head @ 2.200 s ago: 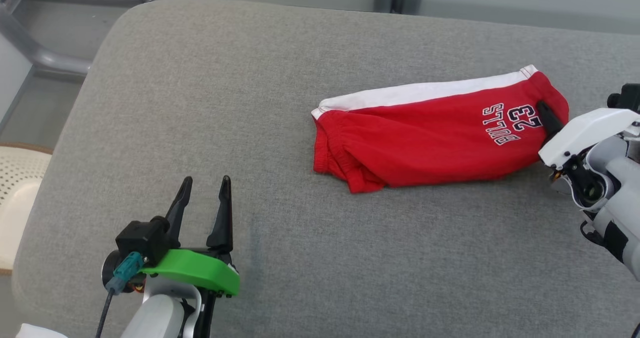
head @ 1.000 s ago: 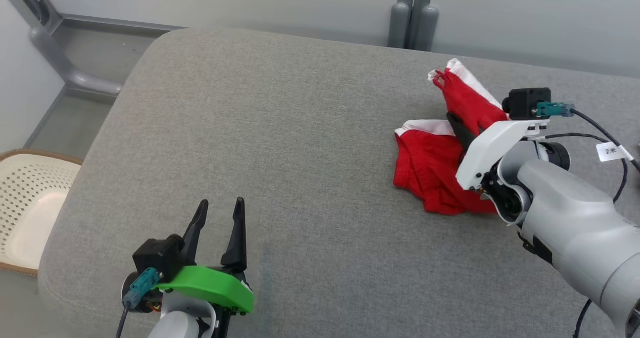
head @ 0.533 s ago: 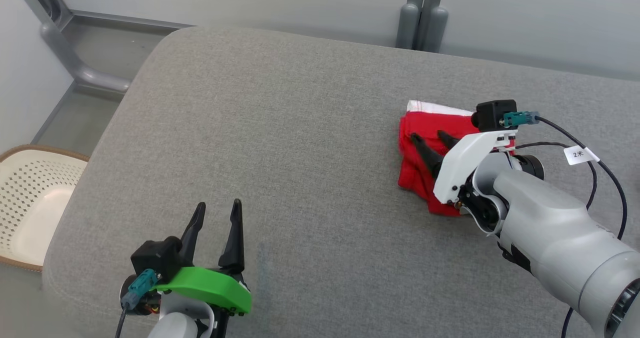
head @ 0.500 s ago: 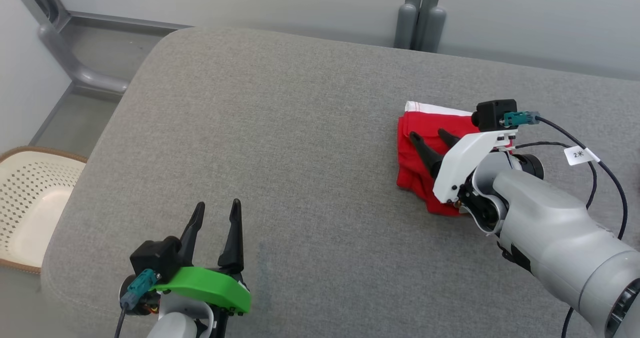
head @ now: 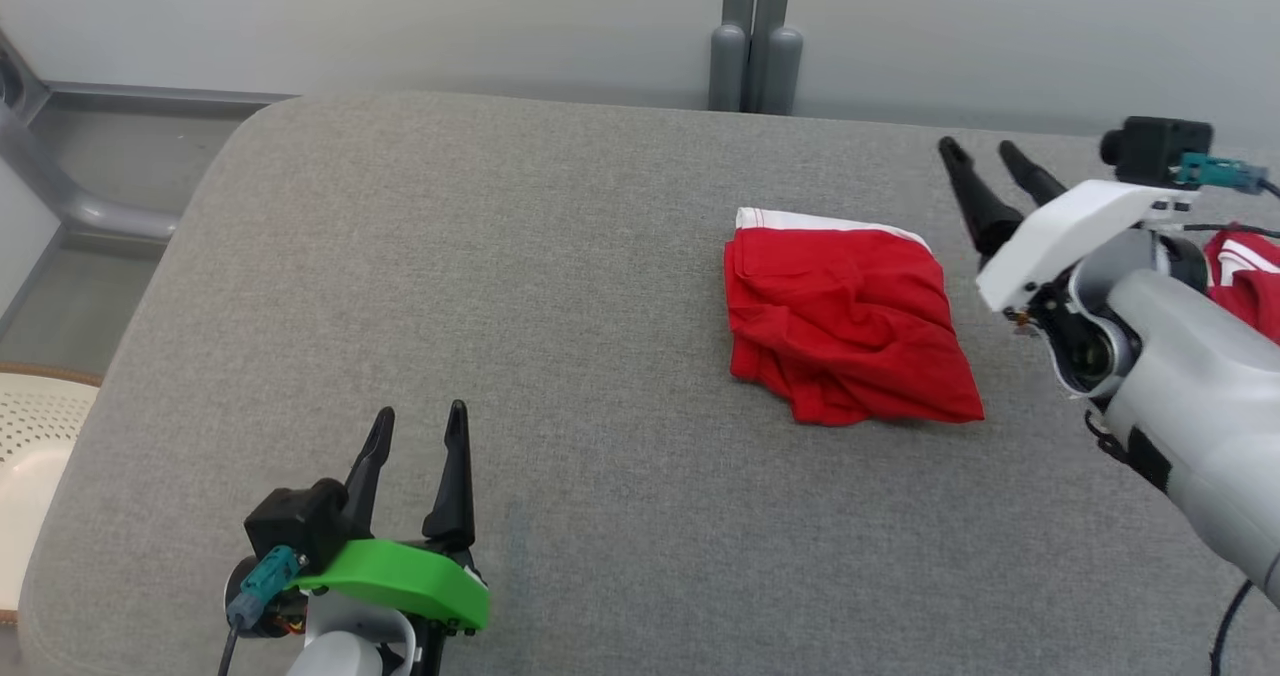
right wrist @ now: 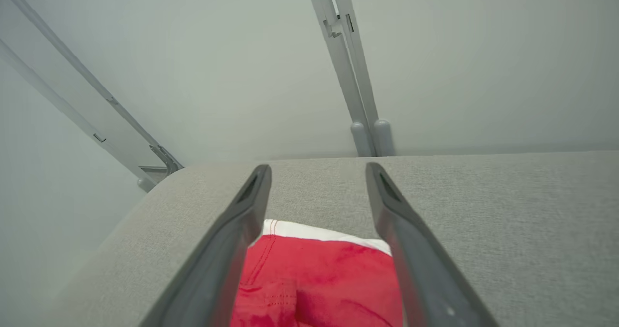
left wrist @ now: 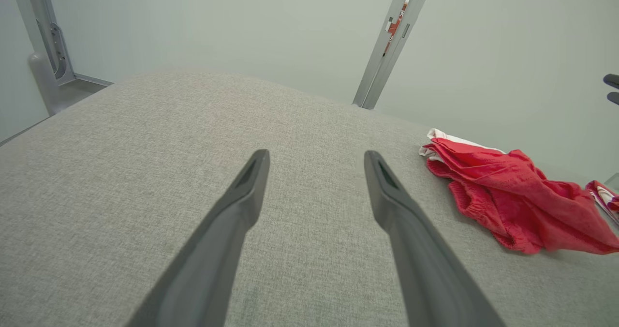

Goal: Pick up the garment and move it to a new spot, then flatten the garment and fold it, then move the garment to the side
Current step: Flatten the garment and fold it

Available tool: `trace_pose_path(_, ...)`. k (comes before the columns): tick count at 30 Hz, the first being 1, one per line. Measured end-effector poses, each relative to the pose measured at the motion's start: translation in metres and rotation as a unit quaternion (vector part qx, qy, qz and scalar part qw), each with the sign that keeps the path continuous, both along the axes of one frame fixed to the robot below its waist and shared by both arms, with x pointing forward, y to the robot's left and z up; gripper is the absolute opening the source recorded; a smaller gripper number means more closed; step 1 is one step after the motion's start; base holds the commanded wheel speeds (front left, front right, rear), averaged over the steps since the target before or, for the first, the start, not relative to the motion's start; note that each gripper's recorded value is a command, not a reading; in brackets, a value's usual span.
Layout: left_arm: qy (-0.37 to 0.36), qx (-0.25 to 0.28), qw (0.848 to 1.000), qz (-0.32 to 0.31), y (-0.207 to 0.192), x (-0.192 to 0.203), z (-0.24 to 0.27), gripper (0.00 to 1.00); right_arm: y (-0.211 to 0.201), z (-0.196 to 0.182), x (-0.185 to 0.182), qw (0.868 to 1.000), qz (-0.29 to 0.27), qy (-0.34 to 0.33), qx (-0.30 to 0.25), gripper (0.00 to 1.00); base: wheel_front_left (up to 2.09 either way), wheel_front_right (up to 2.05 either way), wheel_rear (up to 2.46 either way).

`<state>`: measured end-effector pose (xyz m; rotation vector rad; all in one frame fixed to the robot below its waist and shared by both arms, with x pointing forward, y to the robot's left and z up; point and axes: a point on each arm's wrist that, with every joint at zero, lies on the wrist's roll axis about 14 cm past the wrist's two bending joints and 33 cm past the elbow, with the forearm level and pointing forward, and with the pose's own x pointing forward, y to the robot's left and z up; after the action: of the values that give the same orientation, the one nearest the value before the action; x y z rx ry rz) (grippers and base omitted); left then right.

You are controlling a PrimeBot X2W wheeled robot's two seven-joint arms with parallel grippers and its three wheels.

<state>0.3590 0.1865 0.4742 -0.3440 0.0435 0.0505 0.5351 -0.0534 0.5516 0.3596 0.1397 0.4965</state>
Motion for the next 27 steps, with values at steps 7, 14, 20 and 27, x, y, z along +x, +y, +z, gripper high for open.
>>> trace_pose_path(7,0.000,0.000,1.000,-0.010,-0.005,0.001,-0.001,1.00,-0.054,-0.034,-0.001,0.997,-0.069,0.032,-0.022,1.00,0.00,0.00,0.00)
trace_pose_path(14,0.008,0.004,1.000,-0.003,0.001,-0.002,-0.006,1.00,-0.033,-0.068,-0.009,0.995,-0.053,0.081,-0.028,0.00,0.00,0.00,0.00)
trace_pose_path(20,0.017,0.005,1.000,0.008,0.007,-0.007,-0.011,1.00,-0.003,-0.095,-0.020,0.990,-0.011,0.138,-0.040,0.00,0.00,0.00,0.00)
trace_pose_path(27,0.024,0.007,0.999,0.025,0.017,-0.014,-0.014,1.00,0.051,-0.122,-0.052,0.973,0.070,0.216,-0.033,0.00,0.00,0.00,0.00)
